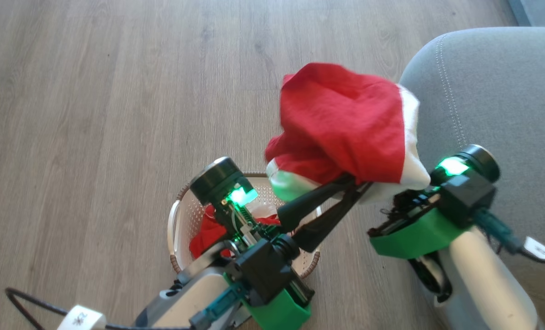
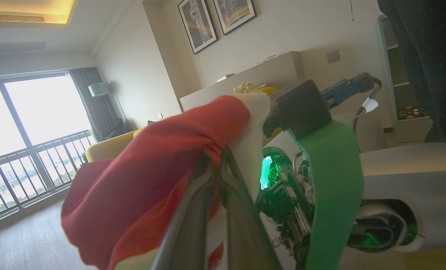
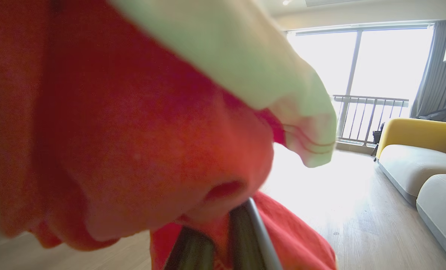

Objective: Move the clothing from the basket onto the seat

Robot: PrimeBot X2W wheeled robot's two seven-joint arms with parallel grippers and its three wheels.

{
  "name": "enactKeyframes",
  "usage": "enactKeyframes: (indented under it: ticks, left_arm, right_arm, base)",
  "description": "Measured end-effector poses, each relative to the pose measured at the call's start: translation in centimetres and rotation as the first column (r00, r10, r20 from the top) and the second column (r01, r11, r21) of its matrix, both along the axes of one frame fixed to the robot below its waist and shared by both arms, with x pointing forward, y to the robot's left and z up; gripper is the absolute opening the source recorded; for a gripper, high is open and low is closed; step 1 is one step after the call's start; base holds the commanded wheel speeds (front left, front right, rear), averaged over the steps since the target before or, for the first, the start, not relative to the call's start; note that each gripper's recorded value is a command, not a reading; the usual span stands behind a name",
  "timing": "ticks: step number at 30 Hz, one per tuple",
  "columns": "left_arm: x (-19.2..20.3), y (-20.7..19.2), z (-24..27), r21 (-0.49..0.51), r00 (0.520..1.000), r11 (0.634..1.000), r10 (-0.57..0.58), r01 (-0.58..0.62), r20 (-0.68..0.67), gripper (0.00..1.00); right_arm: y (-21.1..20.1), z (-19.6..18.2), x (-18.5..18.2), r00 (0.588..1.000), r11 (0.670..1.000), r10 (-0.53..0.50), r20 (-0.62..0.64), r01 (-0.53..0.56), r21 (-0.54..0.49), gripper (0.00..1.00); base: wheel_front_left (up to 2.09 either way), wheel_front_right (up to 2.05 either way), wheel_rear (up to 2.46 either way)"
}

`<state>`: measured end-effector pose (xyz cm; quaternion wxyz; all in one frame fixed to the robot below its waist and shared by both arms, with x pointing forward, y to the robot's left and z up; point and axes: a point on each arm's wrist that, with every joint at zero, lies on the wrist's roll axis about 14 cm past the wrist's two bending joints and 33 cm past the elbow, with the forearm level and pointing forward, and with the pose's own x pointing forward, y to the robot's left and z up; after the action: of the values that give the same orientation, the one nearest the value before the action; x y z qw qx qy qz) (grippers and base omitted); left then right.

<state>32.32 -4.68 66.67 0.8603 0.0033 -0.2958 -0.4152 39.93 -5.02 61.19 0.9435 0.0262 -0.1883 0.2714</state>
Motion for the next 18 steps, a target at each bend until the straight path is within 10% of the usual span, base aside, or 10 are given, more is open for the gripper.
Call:
enactKeyframes:
  ticks: [18]
  left_arm:
    - [2.1, 0.8, -4.0, 0.042, 0.990, 0.998, 0.056, -0.051, -0.131, 0.00]
  right_arm:
    - [-4.3, 2.4, 0.3, 0.988, 0.977, -0.151, 0.022, 0.146, 0.154, 0.00]
  base:
    - [0.00, 0.00, 0.00]
